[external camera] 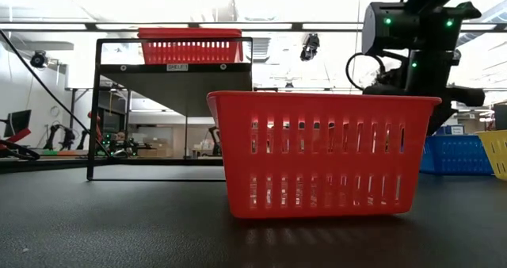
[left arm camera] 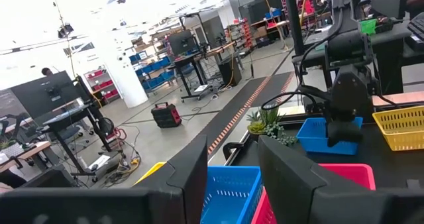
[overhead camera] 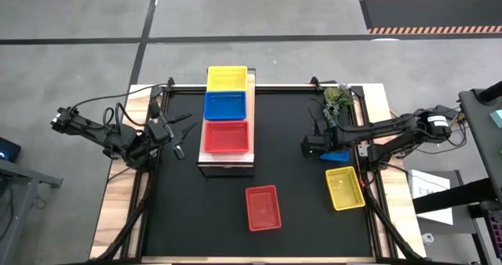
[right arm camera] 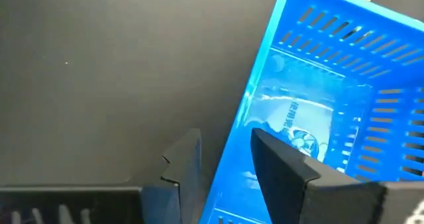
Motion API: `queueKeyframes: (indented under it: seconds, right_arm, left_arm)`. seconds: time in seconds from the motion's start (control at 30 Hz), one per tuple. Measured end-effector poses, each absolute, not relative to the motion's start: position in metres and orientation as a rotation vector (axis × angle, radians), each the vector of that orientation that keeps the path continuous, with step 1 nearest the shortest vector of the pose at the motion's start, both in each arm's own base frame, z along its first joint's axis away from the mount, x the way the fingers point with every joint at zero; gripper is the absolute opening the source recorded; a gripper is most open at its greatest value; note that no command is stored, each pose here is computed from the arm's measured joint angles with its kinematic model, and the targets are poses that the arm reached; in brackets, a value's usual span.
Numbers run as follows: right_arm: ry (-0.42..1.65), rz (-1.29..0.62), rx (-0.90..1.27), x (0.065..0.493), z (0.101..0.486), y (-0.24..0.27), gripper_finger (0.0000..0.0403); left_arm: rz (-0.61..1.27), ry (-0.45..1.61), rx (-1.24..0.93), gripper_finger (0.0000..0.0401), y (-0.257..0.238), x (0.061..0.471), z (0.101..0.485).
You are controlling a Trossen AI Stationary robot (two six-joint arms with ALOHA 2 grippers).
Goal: Stack baskets on shelf by color
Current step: Stack the blue bin on top of the blue bins on the shelf
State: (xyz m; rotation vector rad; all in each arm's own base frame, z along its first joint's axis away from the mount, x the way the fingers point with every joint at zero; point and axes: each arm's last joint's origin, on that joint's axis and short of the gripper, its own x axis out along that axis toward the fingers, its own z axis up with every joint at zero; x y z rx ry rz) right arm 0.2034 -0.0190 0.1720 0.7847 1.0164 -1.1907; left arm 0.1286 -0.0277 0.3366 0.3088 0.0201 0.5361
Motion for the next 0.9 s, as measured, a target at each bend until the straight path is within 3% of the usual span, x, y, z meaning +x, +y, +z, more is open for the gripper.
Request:
queueKeyframes:
  seconds: [0.6, 0.9]
  right_arm:
    - [0.965, -1.179, 0.823, 0.2053, 0.1663, -0.0191, 0.002]
    - [0.976, -1.148, 0.793, 0.2081, 0.1701, -0.0192, 0.0011]
  left_arm:
    - [0.536, 0.02, 0.31, 0.0118, -0.0277, 0.1285, 0.3366]
    - [0.536, 0.02, 0.311, 0.0118, -0.0277, 0.1285, 0.3366]
